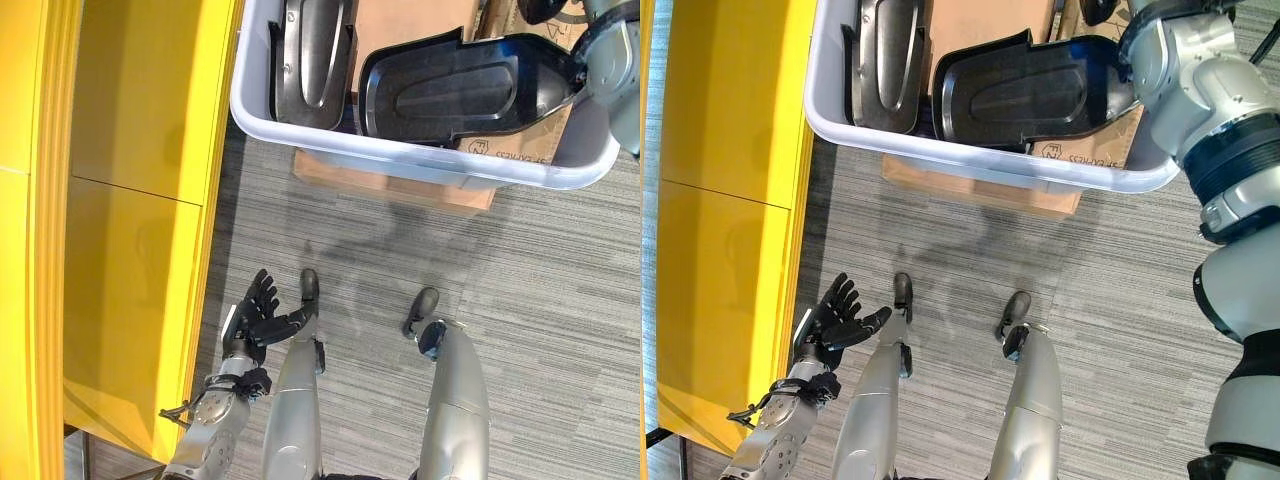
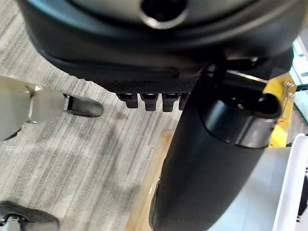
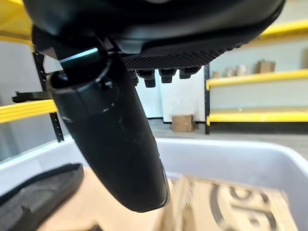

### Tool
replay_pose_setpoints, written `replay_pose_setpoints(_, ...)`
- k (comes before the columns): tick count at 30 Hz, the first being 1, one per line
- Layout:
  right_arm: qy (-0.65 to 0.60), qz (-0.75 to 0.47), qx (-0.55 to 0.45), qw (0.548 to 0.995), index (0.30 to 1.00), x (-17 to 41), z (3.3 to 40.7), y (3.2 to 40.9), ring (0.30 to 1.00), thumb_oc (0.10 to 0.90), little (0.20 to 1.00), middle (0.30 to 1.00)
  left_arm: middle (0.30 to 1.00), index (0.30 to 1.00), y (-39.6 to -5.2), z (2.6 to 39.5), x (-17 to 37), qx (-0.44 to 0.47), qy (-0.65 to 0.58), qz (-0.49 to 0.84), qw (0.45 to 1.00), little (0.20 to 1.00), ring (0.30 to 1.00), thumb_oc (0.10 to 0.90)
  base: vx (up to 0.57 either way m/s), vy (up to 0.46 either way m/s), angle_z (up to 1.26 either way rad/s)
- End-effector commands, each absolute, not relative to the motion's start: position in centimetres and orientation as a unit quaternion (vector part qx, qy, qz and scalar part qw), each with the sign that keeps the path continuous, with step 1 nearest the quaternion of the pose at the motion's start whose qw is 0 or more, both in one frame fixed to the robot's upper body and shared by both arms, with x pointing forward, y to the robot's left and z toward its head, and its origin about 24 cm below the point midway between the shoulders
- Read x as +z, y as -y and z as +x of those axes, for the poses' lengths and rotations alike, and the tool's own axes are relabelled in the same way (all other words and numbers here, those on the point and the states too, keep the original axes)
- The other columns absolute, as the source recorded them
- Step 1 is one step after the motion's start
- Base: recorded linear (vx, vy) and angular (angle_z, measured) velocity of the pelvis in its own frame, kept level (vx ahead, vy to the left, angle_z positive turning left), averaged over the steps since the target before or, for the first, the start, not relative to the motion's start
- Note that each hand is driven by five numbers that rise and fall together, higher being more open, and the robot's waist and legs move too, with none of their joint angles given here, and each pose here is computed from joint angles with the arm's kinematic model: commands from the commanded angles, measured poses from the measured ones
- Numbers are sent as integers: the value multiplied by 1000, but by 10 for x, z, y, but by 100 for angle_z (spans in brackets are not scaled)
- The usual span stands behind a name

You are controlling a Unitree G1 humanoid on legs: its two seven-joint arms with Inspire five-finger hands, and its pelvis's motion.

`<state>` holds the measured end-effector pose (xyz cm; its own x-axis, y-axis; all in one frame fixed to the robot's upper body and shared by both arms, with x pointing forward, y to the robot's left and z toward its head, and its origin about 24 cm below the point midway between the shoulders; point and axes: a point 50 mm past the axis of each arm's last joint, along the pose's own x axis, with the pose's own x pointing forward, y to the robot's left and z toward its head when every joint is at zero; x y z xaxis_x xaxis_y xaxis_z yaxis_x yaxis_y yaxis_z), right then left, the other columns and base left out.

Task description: Move parts from the plastic box to the shelf.

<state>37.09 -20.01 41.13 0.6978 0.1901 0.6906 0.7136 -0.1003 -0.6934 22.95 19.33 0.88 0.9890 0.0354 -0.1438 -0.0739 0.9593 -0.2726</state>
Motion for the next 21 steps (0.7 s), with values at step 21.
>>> replay_pose_setpoints(21,525,-419,-169,722,1000,439,322,158,1000,900,1000,1000,1000,1000,-199,232,24,41,-32,-151,987,1000,1000,900,-13,13,0)
